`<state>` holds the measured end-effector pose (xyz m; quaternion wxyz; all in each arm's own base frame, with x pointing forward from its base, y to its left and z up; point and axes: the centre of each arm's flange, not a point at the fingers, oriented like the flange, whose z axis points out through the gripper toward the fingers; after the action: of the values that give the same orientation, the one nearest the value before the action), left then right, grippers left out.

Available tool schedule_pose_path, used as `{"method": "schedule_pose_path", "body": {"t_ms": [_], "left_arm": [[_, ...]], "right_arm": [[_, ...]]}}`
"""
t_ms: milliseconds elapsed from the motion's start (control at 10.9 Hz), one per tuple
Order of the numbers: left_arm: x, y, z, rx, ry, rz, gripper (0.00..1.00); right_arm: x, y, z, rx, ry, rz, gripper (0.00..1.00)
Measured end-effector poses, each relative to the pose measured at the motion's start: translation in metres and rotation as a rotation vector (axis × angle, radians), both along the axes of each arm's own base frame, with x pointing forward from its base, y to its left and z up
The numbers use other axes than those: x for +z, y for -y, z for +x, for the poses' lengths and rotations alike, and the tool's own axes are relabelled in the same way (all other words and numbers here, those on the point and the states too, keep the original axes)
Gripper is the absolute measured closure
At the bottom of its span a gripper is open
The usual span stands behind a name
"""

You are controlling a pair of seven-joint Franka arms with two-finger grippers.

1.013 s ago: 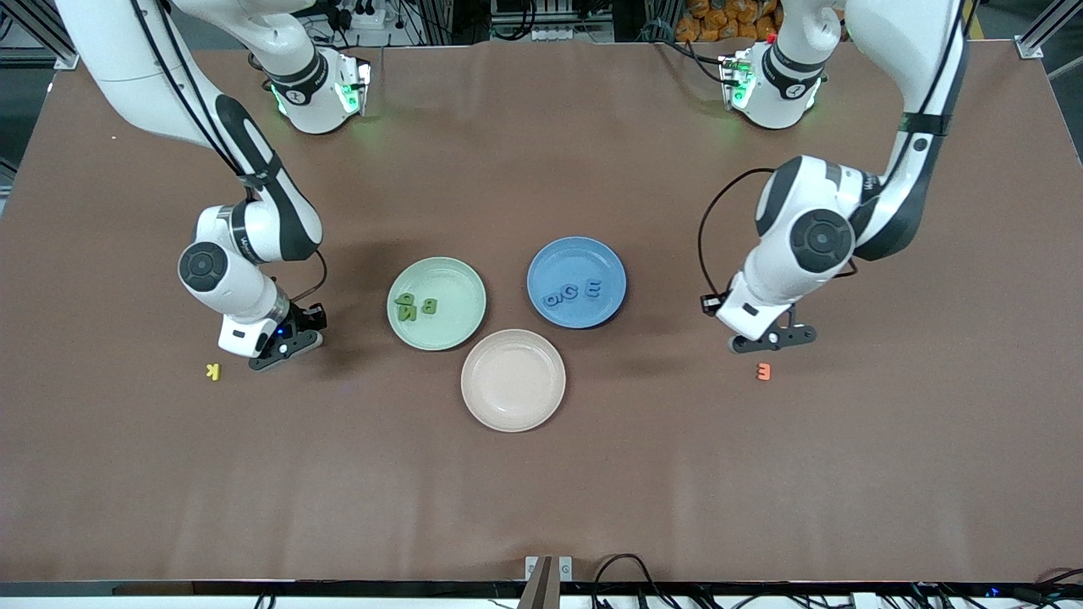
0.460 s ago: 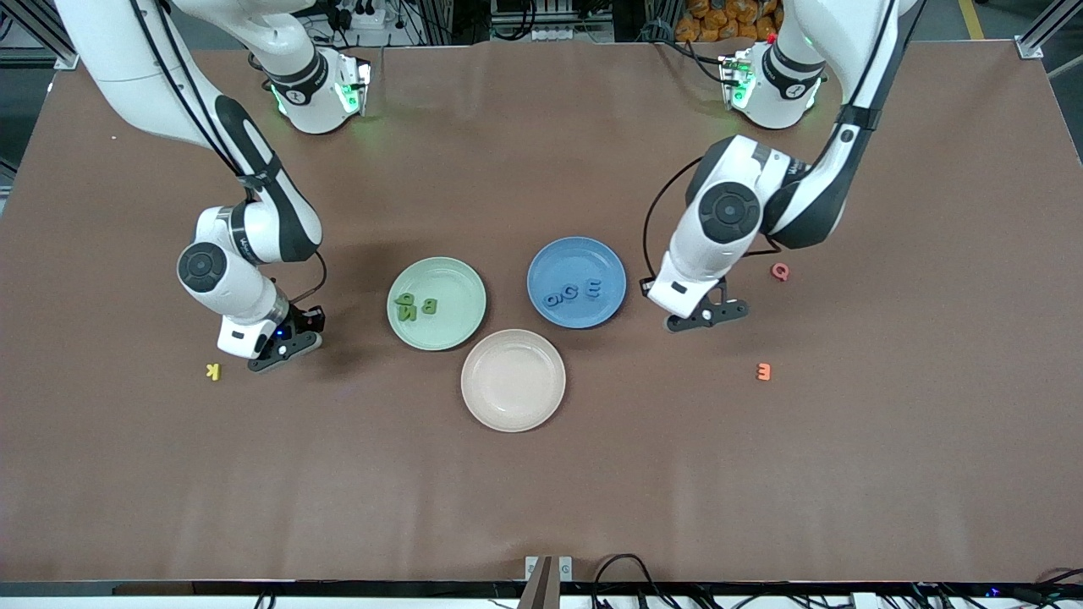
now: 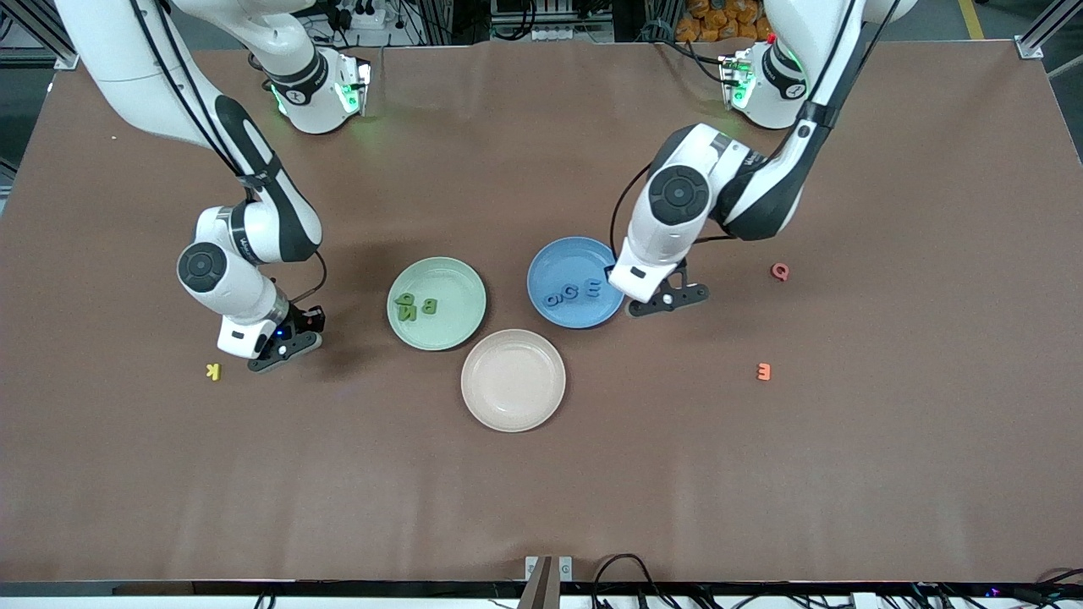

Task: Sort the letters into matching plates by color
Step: 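Lower the blue X onto the blue plate while the right gripper lifts the u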

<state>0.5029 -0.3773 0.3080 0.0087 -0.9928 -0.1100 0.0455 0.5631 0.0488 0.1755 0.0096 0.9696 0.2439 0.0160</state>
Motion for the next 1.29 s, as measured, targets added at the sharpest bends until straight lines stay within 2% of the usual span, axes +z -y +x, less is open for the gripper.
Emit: {"method": "schedule_pose_path", "body": {"t_ms": [460, 1105, 1289], "left_arm": [[-0.032, 0.050, -0.030, 0.000, -0.040, 0.019, 0.71], [-0.057, 0.080, -0.033, 0.048, -0.062, 0.016, 0.71], [-0.057, 0.081, -0.033, 0.048, -0.063, 0.016, 0.71]], "right_arm": [[0.000, 0.000, 0.000, 0.000, 0.000, 0.000, 0.73], [0.007, 0.005, 0.008, -0.044, 0.019, 0.004, 0.73], [0.011, 0.010, 0.010, -0.090, -0.020, 0.001, 0.73]]}}
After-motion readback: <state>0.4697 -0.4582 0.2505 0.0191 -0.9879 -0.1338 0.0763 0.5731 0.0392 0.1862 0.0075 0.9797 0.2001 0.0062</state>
